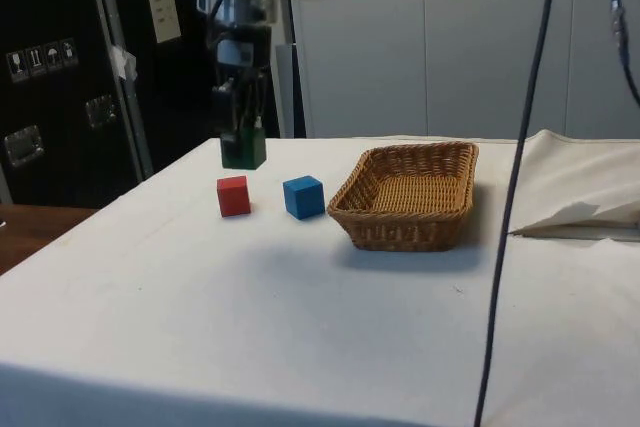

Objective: Pick up exactly two blocks and place them into the basket.

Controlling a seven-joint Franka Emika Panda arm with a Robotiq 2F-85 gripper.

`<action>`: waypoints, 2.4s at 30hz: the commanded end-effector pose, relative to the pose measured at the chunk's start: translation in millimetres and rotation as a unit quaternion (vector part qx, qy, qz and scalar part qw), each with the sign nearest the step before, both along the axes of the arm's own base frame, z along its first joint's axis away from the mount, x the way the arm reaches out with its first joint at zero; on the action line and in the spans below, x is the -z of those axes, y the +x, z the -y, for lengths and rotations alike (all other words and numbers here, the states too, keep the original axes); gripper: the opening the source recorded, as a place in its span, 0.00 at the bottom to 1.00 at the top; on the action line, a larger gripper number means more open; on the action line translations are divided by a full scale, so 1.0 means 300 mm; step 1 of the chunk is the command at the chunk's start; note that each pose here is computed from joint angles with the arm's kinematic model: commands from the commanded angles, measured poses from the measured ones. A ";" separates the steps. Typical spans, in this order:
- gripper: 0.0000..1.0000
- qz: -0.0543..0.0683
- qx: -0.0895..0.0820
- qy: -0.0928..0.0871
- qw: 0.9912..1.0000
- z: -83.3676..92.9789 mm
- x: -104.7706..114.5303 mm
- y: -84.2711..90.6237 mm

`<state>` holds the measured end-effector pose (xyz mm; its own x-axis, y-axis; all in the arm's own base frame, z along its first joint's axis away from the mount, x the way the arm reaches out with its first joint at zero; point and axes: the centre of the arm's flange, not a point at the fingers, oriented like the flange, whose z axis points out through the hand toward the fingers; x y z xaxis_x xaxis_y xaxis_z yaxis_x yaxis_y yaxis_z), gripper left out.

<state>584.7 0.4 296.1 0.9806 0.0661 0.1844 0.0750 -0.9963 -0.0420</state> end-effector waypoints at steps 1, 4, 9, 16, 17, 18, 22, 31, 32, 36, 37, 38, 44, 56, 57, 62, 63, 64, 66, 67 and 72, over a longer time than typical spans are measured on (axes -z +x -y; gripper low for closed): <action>0.02 0.004 -0.001 -0.003 1.000 0.013 -0.021 -0.024; 0.02 0.005 -0.001 -0.001 1.000 0.024 -0.039 -0.046; 0.02 0.007 -0.003 0.002 1.000 0.044 -0.079 -0.099; 0.02 0.007 -0.006 0.005 1.000 0.074 -0.118 -0.187; 0.02 0.007 -0.007 0.005 1.000 0.075 -0.122 -0.196; 0.02 0.008 -0.007 0.005 1.000 0.080 -0.125 -0.207; 0.02 0.005 -0.010 0.006 1.000 0.091 -0.128 -0.251; 0.02 -0.005 -0.015 0.007 1.000 0.111 -0.118 -0.339; 0.02 -0.007 -0.016 0.007 1.000 0.113 -0.115 -0.358; 0.02 -0.012 -0.019 0.008 1.000 0.121 -0.110 -0.399; 0.02 -0.014 -0.019 0.009 1.000 0.122 -0.105 -0.410; 0.02 -0.019 -0.020 0.008 1.000 0.125 -0.094 -0.430; 0.02 -0.030 -0.023 0.007 0.999 0.128 -0.057 -0.477; 0.02 -0.046 -0.024 0.006 0.999 0.141 0.066 -0.580; 0.02 -0.050 -0.025 0.012 0.998 0.135 0.063 -0.582; 0.02 -0.043 -0.018 0.004 0.999 0.149 0.129 -0.628; 0.02 -0.042 -0.017 0.003 0.999 0.150 0.138 -0.636; 0.02 -0.040 -0.014 0.002 0.999 0.151 0.159 -0.652; 0.02 -0.045 -0.014 0.000 0.999 0.150 0.165 -0.652; 0.02 -0.039 -0.011 0.000 0.999 0.152 0.178 -0.665; 0.02 -0.035 -0.008 -0.009 0.999 0.148 0.227 -0.691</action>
<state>377.6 -46.3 226.1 0.9911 0.0866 0.1013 0.0894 -0.9957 -0.0236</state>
